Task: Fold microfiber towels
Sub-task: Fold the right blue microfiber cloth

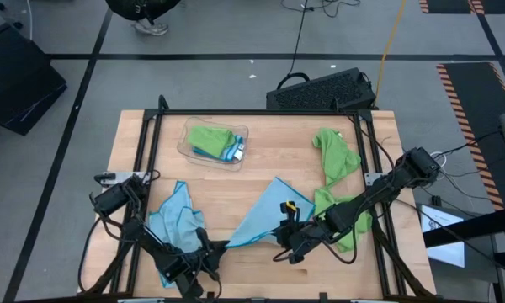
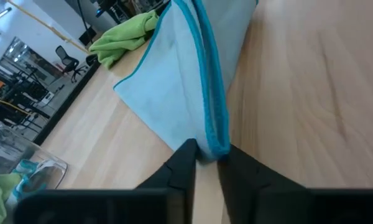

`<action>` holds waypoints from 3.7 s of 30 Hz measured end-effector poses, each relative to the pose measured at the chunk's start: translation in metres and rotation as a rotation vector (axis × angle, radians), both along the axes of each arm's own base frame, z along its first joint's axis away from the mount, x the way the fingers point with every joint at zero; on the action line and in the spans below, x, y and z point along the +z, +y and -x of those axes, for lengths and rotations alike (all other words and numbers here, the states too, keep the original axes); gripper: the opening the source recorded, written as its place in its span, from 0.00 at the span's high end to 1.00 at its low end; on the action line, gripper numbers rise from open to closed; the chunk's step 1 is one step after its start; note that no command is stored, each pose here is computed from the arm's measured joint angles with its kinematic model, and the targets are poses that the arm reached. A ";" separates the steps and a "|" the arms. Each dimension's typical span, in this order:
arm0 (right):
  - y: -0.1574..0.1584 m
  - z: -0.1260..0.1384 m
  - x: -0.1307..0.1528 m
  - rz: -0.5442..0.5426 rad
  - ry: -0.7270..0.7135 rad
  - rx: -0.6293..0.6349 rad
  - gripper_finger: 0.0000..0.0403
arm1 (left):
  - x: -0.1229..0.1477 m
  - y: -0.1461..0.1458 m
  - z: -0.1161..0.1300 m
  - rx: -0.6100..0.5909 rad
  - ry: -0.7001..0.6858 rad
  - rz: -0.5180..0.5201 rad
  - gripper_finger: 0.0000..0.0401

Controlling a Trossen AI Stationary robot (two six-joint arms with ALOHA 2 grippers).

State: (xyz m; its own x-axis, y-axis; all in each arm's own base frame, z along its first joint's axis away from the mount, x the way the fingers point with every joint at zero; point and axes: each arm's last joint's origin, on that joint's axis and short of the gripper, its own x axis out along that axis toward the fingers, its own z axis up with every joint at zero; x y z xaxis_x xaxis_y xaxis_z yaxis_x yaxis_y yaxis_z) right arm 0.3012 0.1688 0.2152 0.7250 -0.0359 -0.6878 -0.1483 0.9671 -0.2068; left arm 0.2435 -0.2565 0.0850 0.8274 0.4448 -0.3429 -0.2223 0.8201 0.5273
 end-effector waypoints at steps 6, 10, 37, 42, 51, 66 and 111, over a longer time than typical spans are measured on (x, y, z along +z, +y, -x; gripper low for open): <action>0.000 0.000 0.000 0.000 0.000 0.000 0.98 | 0.005 -0.006 -0.005 -0.025 -0.036 0.005 0.83; 0.000 0.000 0.000 0.000 -0.001 0.000 0.98 | 0.009 -0.008 -0.008 -0.036 -0.056 -0.028 0.92; -0.007 0.035 0.116 -0.080 -0.433 0.021 0.98 | 0.220 0.014 0.023 -0.138 -0.403 0.044 0.98; 0.002 0.043 0.163 -0.031 -0.553 0.105 0.98 | 0.276 0.023 0.029 -0.255 -0.471 0.066 0.99; 0.028 0.053 0.168 -0.091 -0.566 0.199 0.98 | 0.290 0.008 0.035 -0.607 -0.377 0.230 0.99; -0.008 0.033 0.116 0.161 -0.343 -0.084 0.98 | 0.243 0.072 0.009 -0.006 -0.130 0.133 0.98; -0.083 0.058 0.041 0.151 -0.357 -0.193 0.98 | 0.177 0.135 -0.014 0.215 -0.017 0.215 0.98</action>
State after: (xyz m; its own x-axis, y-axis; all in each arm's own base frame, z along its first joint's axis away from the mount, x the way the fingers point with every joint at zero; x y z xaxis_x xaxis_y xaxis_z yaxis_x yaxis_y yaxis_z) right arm 0.2431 0.0854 0.2559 0.8868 -0.2753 -0.3713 0.1390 0.9249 -0.3540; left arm 0.2576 -0.1214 0.2624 0.7284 0.5291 -0.4353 -0.4101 0.8456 0.3417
